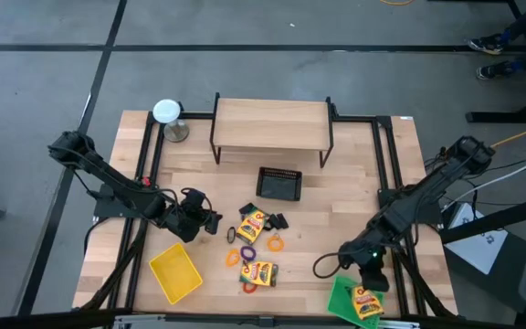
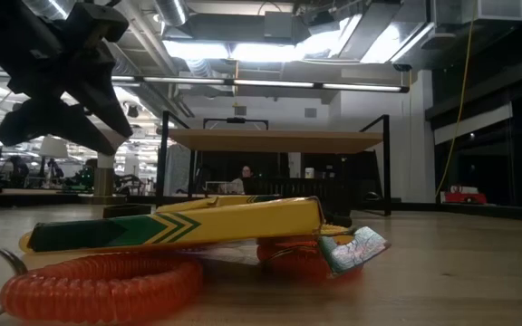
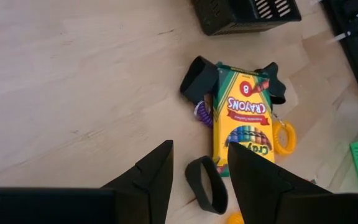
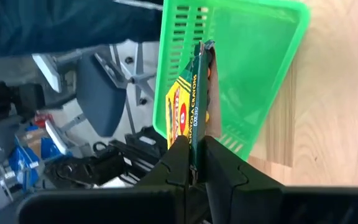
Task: Pick & Place Office Desk Supplies
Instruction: Put the middle crayon box into the green basket
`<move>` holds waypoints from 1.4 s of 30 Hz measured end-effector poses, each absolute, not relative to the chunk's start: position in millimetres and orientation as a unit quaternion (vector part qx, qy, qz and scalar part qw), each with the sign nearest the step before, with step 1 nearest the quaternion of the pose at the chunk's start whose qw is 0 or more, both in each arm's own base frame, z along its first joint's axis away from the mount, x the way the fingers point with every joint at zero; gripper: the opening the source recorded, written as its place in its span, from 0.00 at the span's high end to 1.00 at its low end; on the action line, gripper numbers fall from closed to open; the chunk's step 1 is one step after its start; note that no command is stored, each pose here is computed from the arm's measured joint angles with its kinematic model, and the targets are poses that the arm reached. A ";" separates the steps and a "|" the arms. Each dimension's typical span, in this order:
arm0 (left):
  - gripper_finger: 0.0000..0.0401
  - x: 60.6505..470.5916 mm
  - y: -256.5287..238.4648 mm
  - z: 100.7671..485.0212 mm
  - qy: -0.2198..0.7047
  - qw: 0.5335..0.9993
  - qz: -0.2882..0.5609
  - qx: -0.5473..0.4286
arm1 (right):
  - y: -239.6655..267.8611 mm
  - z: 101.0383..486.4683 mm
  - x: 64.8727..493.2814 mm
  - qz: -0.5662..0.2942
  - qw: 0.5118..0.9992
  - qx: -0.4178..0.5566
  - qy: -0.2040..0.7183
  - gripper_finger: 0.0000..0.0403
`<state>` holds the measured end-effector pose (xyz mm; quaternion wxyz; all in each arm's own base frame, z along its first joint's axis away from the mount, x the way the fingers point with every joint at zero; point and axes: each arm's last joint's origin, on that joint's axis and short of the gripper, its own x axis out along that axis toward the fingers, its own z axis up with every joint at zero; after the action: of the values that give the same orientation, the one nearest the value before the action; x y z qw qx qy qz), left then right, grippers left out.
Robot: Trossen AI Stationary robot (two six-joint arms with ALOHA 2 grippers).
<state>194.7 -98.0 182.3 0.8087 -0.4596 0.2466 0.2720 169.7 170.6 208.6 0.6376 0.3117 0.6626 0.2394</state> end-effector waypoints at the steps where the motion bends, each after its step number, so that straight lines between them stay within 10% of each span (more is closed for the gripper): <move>1: 0.63 194.5 -98.0 181.9 0.250 0.808 0.272 -0.459 | 170.9 206.8 170.4 0.242 0.635 0.309 0.666 0.94; 42: 0.63 190.9 -95.8 178.9 0.263 0.801 0.290 -0.453 | 75.2 181.5 200.1 0.168 0.636 0.265 0.705 0.94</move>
<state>190.9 -95.8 178.9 0.8010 -0.4535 0.2625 0.2896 200.1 75.2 181.5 0.6358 0.2654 0.7049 0.1684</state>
